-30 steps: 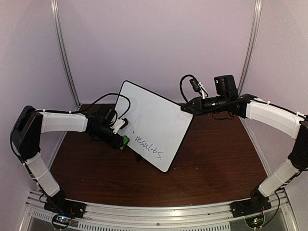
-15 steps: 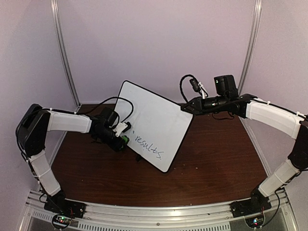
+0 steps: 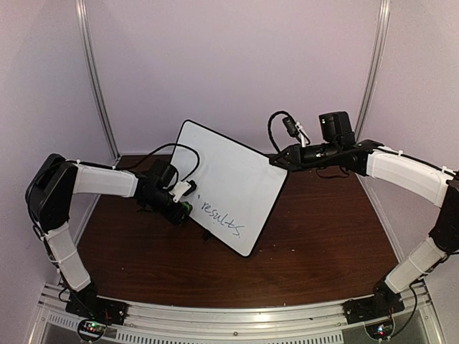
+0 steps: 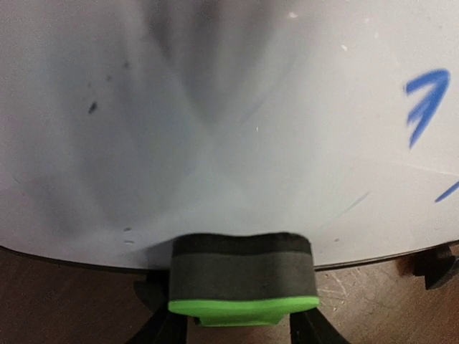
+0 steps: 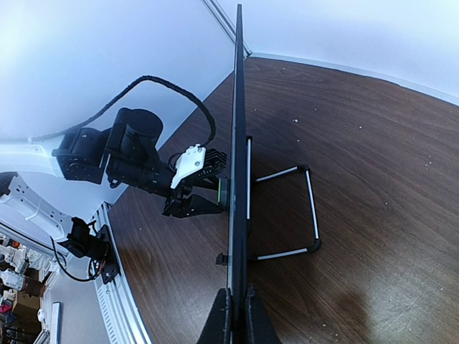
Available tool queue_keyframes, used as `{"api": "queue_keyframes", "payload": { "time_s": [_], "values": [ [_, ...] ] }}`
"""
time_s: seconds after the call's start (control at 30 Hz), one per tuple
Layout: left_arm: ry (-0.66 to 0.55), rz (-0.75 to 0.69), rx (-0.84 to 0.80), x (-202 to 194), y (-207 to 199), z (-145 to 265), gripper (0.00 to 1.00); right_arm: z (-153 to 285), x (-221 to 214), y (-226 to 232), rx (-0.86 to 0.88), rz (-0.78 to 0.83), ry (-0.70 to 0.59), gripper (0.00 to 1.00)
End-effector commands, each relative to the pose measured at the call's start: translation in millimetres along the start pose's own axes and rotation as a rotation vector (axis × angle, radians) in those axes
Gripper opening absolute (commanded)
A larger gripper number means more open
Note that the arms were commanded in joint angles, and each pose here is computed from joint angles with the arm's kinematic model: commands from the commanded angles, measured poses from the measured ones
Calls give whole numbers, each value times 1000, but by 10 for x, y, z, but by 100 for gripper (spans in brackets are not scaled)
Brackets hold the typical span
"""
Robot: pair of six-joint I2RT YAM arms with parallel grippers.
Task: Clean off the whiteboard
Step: Erase the center of the whiteboard.
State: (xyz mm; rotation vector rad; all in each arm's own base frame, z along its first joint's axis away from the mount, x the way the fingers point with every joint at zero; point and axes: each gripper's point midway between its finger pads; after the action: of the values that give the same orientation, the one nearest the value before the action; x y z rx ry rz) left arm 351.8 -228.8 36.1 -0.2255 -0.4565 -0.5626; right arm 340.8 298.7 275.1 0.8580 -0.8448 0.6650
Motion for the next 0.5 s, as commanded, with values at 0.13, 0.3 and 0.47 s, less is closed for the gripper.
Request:
{"api": "queue_keyframes", "payload": {
  "time_s": [0.13, 0.3, 0.47],
  "values": [
    [-63, 4, 7, 214, 93, 7, 46, -62, -74, 271, 114, 37, 22, 0],
    [-62, 8, 3, 210, 95, -15, 35, -59, -74, 271, 113, 38, 21, 0],
    [-74, 16, -21, 258, 55, -9, 28, -65, -81, 266, 112, 38, 22, 0]
  ]
}}
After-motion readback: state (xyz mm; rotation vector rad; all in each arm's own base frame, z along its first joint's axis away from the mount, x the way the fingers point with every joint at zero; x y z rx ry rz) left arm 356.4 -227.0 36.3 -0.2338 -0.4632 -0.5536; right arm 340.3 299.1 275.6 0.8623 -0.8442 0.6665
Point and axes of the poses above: each gripper's point midway between its finger pads, its own z axis back along the fingers, its own y axis along the line the jaws close on, x = y × z, and after that the axes turned 10 degrees about z, right-handed
